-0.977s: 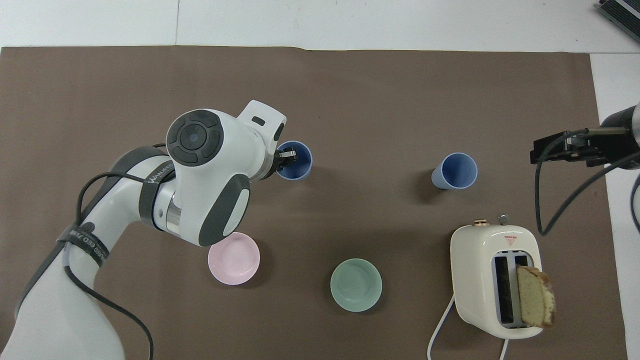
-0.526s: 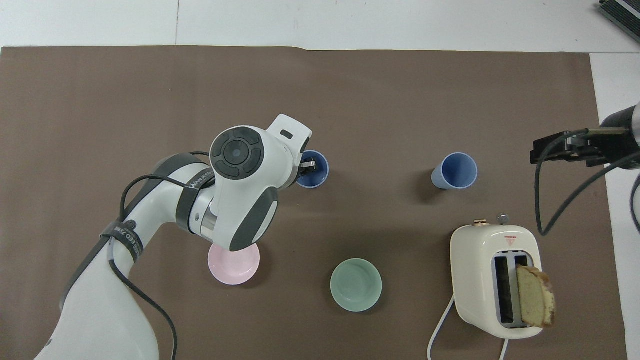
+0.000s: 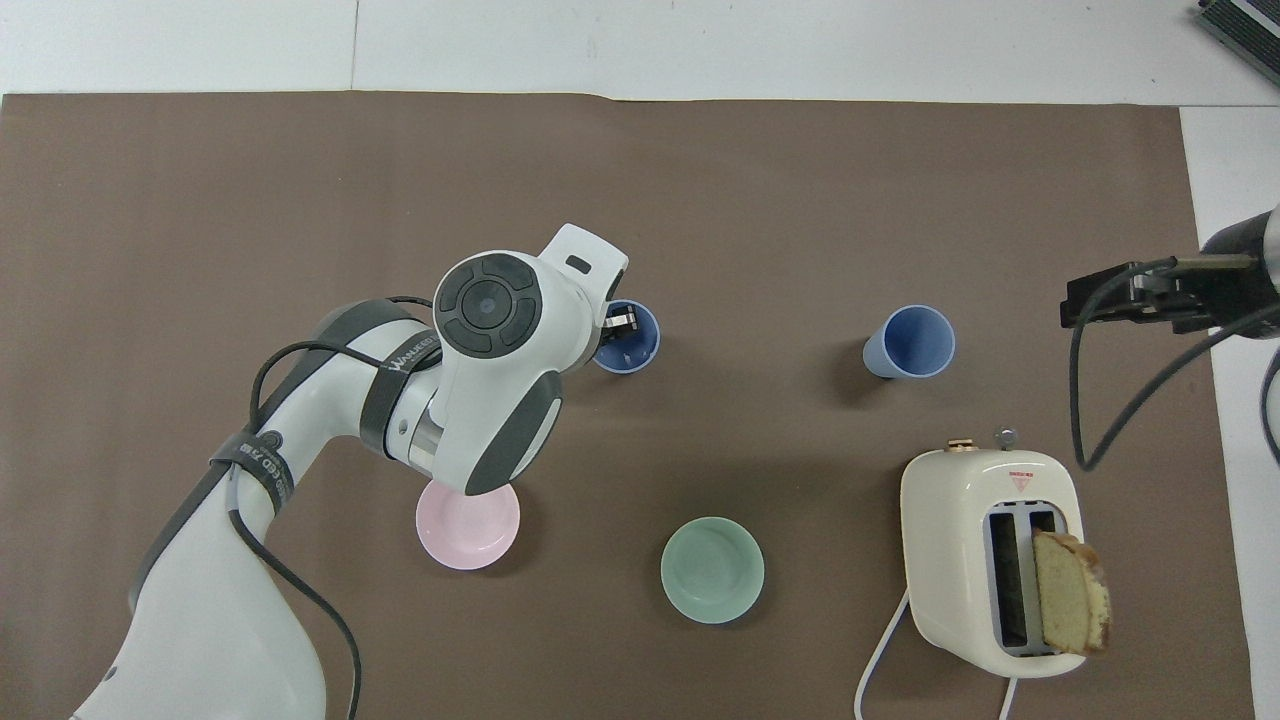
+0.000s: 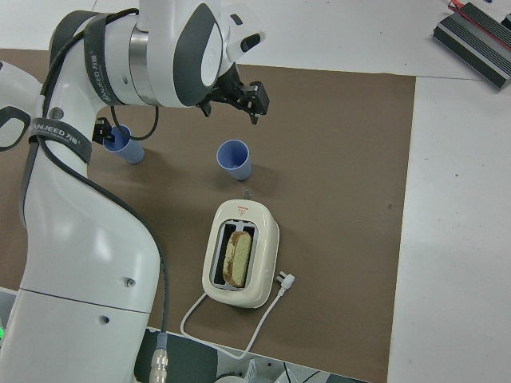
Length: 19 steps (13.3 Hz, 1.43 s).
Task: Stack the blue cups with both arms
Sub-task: 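Set the blue cup down and open the left gripper, then retract the left gripper while the right gripper reaches the other blue cup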
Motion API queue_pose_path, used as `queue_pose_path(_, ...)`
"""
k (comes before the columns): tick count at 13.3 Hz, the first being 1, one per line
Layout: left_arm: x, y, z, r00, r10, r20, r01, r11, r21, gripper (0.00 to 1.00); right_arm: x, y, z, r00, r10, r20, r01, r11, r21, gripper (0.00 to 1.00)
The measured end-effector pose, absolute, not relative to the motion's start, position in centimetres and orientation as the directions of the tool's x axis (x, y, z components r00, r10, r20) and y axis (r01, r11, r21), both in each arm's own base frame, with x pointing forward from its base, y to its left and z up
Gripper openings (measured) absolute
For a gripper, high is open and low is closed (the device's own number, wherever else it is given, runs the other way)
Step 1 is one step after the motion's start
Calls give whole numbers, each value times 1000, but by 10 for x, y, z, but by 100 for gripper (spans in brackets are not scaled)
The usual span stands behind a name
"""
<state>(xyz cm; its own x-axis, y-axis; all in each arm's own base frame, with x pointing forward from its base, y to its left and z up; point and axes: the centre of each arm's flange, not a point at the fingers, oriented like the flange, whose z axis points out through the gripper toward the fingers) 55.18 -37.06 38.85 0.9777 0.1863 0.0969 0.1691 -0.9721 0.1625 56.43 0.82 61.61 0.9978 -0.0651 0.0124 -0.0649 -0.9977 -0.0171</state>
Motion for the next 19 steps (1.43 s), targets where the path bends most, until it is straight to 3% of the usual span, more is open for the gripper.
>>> queue_pose_path(4,571,-319,445,972,199,124,184,-975,124,98,564,8,616,998,-65,12,-65,-998,-17,100)
queue_pose_path(8,582,-220,494,987,123,108,116,-991,72,100,564,10,616,998,-62,12,-62,-998,-19,100)
queue_pose_path(11,577,-160,501,993,66,100,61,-997,51,100,562,10,606,998,-62,-3,-62,-998,-18,100)
queue_pose_path(16,570,-69,505,997,-58,47,-59,-998,30,100,572,12,520,998,-62,-9,-63,-998,-19,100)
queue_pose_path(19,564,-49,512,988,-150,25,-150,-988,21,100,587,15,465,998,-57,-38,-58,-998,-22,100)
